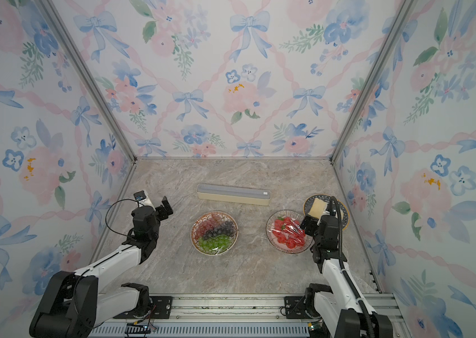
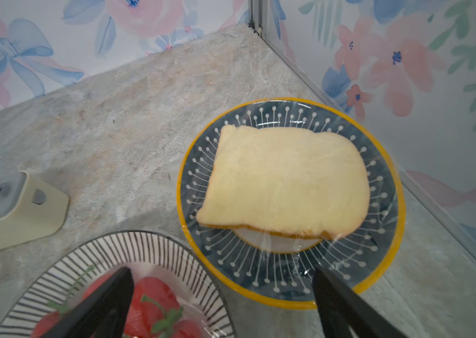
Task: Wrap the plate with plastic wrap
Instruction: Reset both arms
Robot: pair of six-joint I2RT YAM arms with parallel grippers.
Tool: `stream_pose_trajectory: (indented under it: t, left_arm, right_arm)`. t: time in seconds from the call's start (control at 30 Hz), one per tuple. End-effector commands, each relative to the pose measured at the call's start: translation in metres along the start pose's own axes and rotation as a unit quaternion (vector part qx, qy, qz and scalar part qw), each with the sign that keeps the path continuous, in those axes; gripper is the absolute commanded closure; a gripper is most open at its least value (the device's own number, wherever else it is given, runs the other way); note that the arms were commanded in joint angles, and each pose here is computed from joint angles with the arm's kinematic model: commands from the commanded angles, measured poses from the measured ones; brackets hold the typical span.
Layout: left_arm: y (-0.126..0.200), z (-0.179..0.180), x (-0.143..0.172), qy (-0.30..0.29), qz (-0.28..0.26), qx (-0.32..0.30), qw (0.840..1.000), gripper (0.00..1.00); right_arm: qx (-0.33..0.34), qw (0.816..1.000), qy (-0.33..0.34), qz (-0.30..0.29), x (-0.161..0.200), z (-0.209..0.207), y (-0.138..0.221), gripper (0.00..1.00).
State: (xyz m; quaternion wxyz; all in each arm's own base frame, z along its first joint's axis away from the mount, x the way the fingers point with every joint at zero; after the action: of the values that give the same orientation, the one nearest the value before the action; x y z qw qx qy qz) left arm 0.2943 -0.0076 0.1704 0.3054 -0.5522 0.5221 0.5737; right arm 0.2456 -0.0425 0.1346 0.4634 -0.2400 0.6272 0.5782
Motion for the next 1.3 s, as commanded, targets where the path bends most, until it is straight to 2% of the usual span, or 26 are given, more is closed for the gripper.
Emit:
stream_pose_trajectory:
  t: [0.0, 0.13, 0.2, 0.33, 0.43, 0.53, 0.63, 0.73, 1.27]
  left_arm:
    - [0.0, 0.004, -0.002, -0.033, -0.035, -0.009, 0.999, 0.02]
    - [-0.001, 0.004, 0.004, -0.063, -0.044, 0.002, 0.997, 0.02]
    - [-0.002, 0.001, 0.008, -0.073, -0.045, 0.016, 0.996, 0.02]
    - [-0.004, -0.003, 0.015, -0.086, -0.052, 0.042, 0.994, 0.02]
    - [-0.003, -0.005, 0.019, -0.094, -0.064, 0.061, 0.992, 0.02]
    - [-0.005, -0.013, 0.021, -0.118, -0.072, 0.095, 0.986, 0.02]
    - [-0.01, -0.011, 0.032, -0.116, -0.074, 0.105, 0.985, 0.02]
    - [-0.009, 0.001, 0.034, -0.089, -0.082, 0.105, 0.987, 0.02]
    - [-0.011, -0.003, 0.035, -0.099, -0.078, 0.116, 0.985, 0.02]
  right_arm:
    - [-0.025, 0.995, 0.019, -0.098, -0.022, 0.006, -0.01, 0.03]
    - [-0.041, 0.987, 0.028, -0.151, -0.025, 0.012, -0.021, 0.03]
    - [-0.065, 0.985, 0.01, -0.159, -0.024, 0.016, -0.031, 0.03]
    - [-0.093, 0.975, 0.061, -0.192, -0.004, 0.04, -0.044, 0.03]
    - [-0.101, 0.977, 0.083, -0.166, -0.005, 0.047, -0.045, 0.03]
    - [-0.1, 0.974, 0.063, -0.193, -0.004, 0.041, -0.043, 0.03]
    - [-0.098, 0.976, 0.052, -0.188, -0.005, 0.037, -0.043, 0.03]
    - [-0.094, 0.976, 0.048, -0.192, -0.004, 0.035, -0.042, 0.03]
    - [-0.089, 0.977, 0.042, -0.191, -0.004, 0.033, -0.043, 0.03]
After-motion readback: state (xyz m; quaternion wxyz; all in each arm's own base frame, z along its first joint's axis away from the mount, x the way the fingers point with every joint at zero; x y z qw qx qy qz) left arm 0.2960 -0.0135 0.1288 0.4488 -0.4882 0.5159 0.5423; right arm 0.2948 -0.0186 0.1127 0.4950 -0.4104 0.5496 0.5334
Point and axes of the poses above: each gripper's point midway between its finger pads, its own y axis back along the fingers, its own z axis along the line the jaws close on, x = y × z, the point moved 7 cm from there along y, back along the fingers, and after that the axes turned 2 degrees about y, right-handed, at the moved point
